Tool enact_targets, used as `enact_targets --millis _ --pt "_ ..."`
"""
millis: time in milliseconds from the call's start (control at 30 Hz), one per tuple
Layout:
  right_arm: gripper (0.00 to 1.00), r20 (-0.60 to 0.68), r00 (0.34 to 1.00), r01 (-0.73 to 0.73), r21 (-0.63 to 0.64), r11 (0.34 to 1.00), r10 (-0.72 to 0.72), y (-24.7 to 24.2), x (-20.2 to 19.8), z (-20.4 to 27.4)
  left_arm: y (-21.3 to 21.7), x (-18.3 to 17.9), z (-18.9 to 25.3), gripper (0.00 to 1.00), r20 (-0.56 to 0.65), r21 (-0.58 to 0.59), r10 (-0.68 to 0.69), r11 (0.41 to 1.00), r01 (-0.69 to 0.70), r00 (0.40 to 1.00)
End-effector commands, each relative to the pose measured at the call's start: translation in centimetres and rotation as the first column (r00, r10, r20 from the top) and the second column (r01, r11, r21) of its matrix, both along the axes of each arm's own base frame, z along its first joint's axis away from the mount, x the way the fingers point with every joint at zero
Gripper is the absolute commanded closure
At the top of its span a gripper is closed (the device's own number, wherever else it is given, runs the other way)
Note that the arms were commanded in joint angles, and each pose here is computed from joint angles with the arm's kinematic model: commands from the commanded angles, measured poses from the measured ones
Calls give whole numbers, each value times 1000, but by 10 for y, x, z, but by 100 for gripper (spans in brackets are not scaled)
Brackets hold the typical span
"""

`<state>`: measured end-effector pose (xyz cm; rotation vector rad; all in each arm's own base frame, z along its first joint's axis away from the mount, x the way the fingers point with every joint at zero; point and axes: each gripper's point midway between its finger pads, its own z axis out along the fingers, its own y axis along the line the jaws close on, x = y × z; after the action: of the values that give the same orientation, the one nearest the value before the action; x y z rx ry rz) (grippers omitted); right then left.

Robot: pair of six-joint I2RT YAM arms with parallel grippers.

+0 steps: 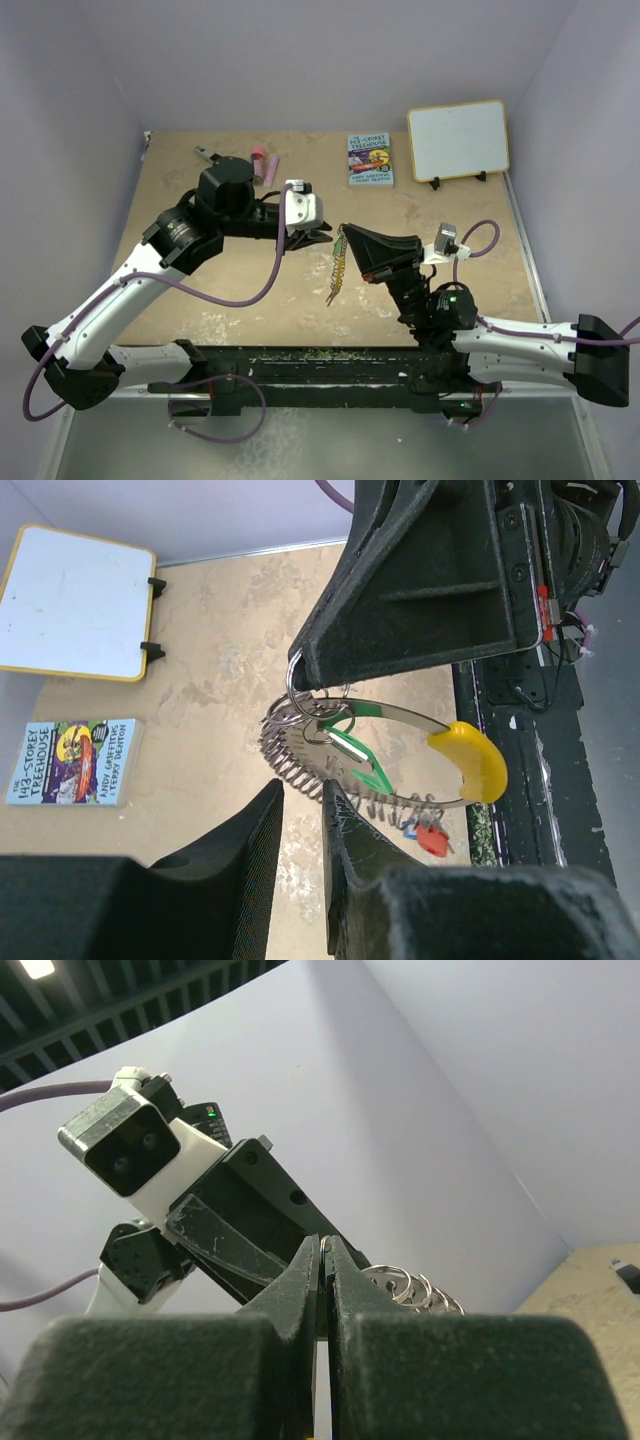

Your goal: Put the keys on the keyring

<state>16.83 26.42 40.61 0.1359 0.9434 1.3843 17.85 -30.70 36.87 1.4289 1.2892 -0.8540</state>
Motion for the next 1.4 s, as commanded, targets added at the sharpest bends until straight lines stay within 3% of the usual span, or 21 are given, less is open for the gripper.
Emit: enact_targets --millis 0,567,1067,1200,1367 --pt "100 58 998 -26 128 991 18 -14 -10 38 -7 -4 15 74 29 -54 -36 998 38 999" --pt "100 52 999 -22 115 993 16 -12 -8 38 -16 -31 7 63 -75 -83 -180 981 174 981" --pt "100 63 998 -27 112 993 20 -10 -9 37 -27 -25 18 63 -94 -124 -176 979 164 980" --pt "100 67 997 -33 114 993 26 -10 -11 36 -29 -25 24 68 -100 -141 -177 977 162 979" --pt "100 72 997 -37 115 993 29 -10 -11 35 -28 -27 29 91 -100 -154 -186 973 170 977"
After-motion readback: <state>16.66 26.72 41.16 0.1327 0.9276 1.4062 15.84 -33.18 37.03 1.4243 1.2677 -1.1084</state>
